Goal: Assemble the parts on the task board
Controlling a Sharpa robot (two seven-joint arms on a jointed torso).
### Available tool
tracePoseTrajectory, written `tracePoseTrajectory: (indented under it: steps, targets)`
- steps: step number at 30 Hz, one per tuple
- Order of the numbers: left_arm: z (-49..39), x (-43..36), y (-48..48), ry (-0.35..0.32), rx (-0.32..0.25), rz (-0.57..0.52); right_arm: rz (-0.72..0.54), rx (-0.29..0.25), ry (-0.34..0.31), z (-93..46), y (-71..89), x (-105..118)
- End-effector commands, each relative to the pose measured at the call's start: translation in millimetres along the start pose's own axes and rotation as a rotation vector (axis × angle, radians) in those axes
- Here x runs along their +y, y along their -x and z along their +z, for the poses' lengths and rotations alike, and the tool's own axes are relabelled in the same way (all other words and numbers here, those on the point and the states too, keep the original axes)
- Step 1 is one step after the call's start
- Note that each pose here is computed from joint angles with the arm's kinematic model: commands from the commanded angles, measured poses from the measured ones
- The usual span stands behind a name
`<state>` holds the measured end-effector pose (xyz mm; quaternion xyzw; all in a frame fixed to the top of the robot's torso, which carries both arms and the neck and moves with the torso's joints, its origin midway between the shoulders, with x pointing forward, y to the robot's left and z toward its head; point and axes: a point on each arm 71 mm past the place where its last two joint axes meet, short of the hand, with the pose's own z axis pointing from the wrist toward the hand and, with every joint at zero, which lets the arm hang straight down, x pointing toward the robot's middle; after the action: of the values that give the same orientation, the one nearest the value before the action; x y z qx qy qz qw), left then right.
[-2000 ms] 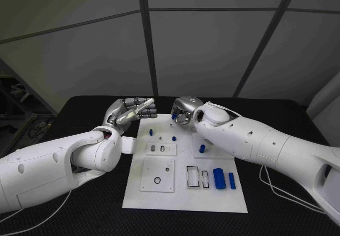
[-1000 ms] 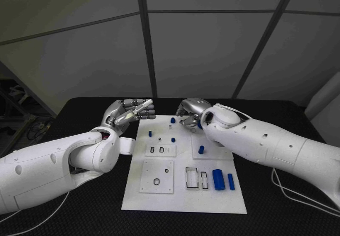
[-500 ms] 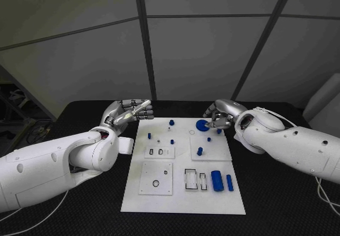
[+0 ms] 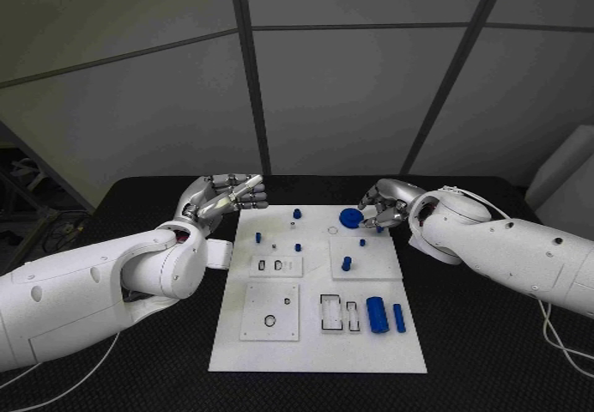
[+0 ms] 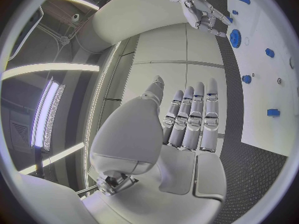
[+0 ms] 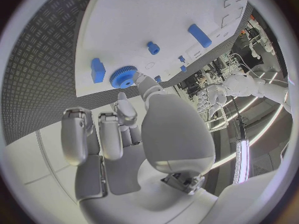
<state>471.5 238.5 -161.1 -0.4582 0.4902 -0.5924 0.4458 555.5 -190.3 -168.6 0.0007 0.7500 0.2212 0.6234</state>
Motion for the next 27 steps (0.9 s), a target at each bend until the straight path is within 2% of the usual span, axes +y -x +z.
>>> tracePoseTrajectory:
  steps: [1,12,27]
  targets:
    - [0.8,-1.0,-2.4,-0.007,0.02,-0.003,0.019,0.043,-0.022,4.9,-2.9,-1]
    - [1.1,-0.7,-1.9,-0.006,0.019,-0.003,0.049,-0.002,-0.035,11.6,-2.3,3]
    - [0.9,-0.6,-0.8,-0.002,0.019,-0.003,0.054,-0.022,-0.03,15.8,-3.2,9]
